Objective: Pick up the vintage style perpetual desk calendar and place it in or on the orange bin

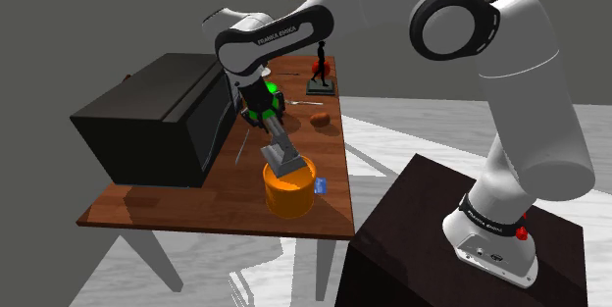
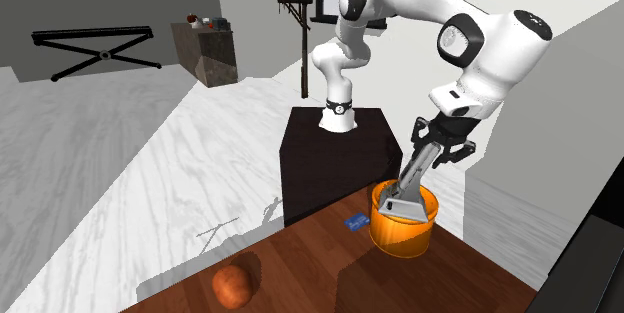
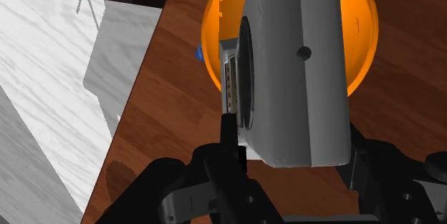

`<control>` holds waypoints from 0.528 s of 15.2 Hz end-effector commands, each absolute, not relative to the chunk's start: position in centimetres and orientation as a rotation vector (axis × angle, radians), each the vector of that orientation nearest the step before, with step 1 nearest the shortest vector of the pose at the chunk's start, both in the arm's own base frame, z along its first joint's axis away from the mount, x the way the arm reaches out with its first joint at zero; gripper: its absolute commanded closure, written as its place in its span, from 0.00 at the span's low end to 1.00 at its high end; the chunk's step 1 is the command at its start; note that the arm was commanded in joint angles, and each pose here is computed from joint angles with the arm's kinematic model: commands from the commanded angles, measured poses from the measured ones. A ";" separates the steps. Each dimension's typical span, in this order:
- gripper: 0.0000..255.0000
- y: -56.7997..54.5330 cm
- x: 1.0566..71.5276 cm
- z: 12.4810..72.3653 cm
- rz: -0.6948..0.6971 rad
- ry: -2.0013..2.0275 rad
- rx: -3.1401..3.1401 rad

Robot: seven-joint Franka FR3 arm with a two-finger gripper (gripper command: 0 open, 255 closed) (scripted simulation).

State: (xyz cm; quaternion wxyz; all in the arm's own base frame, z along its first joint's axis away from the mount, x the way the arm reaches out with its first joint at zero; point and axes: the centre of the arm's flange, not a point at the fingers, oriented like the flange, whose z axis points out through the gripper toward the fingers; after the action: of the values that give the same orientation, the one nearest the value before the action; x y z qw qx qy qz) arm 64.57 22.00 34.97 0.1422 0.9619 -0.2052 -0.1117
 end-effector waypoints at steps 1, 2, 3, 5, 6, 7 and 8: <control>1.00 21.8 64.5 34.2 -0.337 -0.592 2.767; 1.00 21.8 64.5 34.2 -0.337 -0.592 2.767; 1.00 21.8 64.5 34.2 -0.337 -0.592 2.767; 1.00 21.8 64.5 34.2 -0.337 -0.592 2.767; 1.00 21.8 64.5 34.2 -0.337 -0.592 2.767; 0.00 21.7 64.5 34.2 -0.337 -0.592 2.767; 0.00 21.8 64.5 34.2 -0.337 -0.592 2.767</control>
State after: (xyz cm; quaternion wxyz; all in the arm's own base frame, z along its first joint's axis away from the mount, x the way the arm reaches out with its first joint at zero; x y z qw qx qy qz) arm 64.50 21.80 34.40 0.1444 0.9611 -0.2054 -0.1153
